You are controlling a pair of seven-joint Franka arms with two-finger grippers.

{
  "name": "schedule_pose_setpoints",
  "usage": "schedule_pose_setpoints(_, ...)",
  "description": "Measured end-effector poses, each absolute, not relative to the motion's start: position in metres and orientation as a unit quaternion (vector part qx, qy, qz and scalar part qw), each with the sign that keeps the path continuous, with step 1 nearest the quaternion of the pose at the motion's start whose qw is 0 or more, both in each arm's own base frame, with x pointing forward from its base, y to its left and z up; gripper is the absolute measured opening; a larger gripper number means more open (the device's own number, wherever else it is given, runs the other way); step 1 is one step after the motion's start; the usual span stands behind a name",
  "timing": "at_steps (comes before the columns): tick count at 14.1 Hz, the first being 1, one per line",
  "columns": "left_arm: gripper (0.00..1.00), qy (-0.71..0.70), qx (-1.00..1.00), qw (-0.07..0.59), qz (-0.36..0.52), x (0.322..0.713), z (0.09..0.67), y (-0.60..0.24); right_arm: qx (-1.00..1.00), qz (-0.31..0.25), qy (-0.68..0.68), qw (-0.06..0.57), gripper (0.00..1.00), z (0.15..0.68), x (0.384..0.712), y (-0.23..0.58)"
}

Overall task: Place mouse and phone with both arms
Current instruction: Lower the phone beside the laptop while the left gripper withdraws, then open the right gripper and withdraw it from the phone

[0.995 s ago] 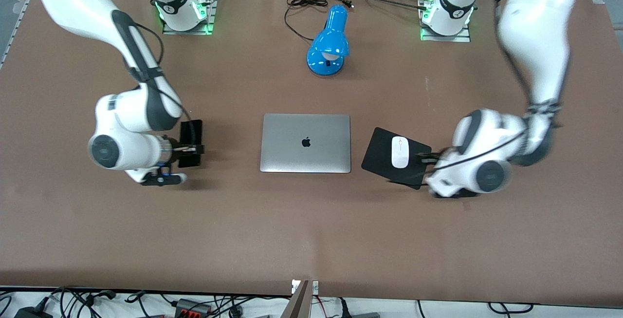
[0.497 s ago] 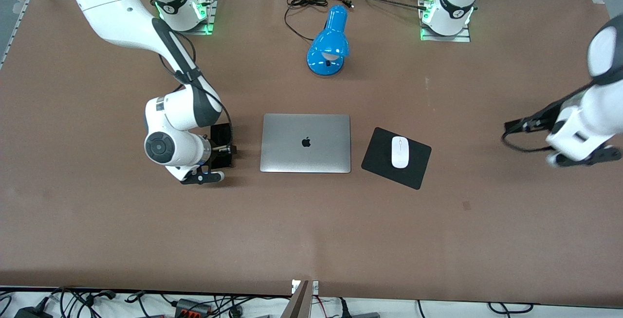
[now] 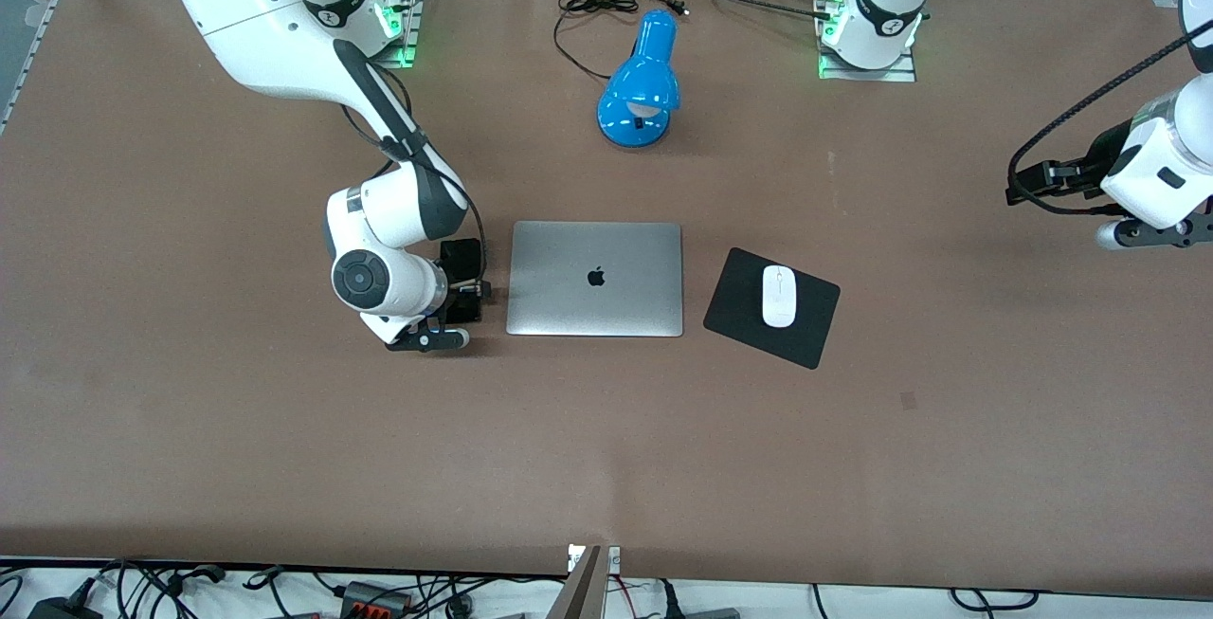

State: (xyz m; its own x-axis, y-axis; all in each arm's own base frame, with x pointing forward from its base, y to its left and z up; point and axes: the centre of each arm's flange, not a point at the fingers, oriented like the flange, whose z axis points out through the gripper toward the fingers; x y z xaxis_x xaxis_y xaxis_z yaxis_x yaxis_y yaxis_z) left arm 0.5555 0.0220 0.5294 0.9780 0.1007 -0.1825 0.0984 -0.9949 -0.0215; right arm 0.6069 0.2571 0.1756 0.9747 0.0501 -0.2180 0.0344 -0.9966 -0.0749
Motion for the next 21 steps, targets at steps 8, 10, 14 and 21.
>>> schedule_pose_setpoints(8,1.0,-0.035,-0.997,0.007,0.062,0.554,0.554,0.005,-0.993,0.109,-0.01,0.034,0.81,0.17,0.605,0.261)
schedule_pose_setpoints(10,1.0,-0.033,-0.996,0.007,0.081,0.549,0.56,0.003,-0.994,0.108,-0.012,0.034,0.81,0.17,0.603,0.269)
schedule_pose_setpoints(14,1.0,-0.035,-0.997,0.007,0.074,0.551,0.566,0.005,-0.994,0.102,-0.015,0.034,0.81,0.169,0.602,0.274)
schedule_pose_setpoints(21,1.0,-0.03,-0.997,0.009,0.067,0.552,0.57,0.0,-0.996,0.076,-0.014,0.036,1.0,0.197,0.62,0.272)
